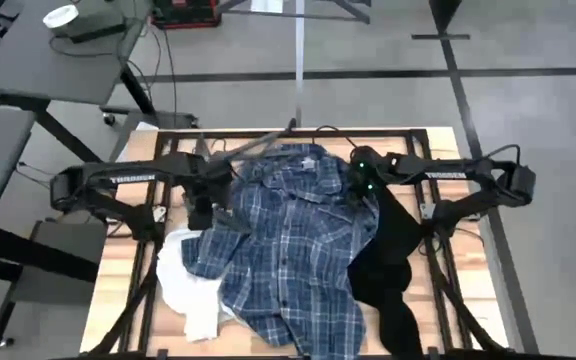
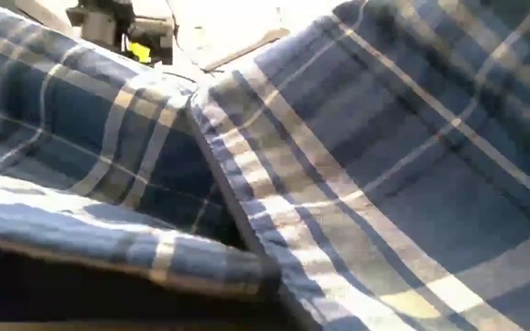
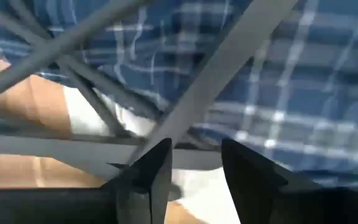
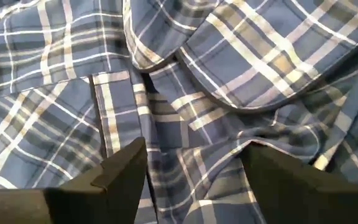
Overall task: Hang clothes
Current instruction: Hang the blue long sleeve polo on the rack
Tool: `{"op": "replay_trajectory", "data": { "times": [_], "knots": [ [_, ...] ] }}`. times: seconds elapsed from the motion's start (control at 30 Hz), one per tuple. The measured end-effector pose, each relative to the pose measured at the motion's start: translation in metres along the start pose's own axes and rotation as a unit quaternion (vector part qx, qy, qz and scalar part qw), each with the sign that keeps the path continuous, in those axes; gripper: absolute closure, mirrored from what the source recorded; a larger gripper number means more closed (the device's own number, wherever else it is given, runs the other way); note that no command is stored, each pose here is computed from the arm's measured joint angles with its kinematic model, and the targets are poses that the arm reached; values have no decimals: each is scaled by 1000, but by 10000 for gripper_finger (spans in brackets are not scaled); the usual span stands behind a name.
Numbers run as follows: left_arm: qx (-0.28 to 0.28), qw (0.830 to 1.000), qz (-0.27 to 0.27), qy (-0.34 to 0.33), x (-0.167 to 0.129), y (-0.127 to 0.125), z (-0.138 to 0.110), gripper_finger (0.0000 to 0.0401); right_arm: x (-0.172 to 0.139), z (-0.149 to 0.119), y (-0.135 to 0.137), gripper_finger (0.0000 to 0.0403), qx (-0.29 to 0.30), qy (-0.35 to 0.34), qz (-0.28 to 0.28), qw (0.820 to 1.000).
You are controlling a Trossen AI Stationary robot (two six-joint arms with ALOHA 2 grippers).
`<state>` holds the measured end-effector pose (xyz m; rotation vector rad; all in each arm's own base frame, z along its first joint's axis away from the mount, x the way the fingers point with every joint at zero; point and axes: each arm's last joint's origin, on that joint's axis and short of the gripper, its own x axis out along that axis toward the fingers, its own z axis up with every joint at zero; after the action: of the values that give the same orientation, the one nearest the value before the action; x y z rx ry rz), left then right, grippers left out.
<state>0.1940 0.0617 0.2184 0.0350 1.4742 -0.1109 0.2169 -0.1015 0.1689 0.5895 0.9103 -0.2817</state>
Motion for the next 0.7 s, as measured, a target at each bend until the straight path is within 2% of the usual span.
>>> {"op": "replay_trajectory", "data": {
  "times": [0.2, 0.57, 0.7],
  "knots": [
    [11, 998, 57, 4, 8, 3, 0, 280, 1, -1, 2, 157, -2, 5, 2, 1000],
    [38, 999, 38, 8, 26, 0, -7, 280, 2, -3, 7, 157, -10, 8, 8, 1000],
    [50, 997, 56, -23, 30, 2, -2, 280, 2, -2, 7, 157, -9, 7, 8, 1000]
  ]
}}
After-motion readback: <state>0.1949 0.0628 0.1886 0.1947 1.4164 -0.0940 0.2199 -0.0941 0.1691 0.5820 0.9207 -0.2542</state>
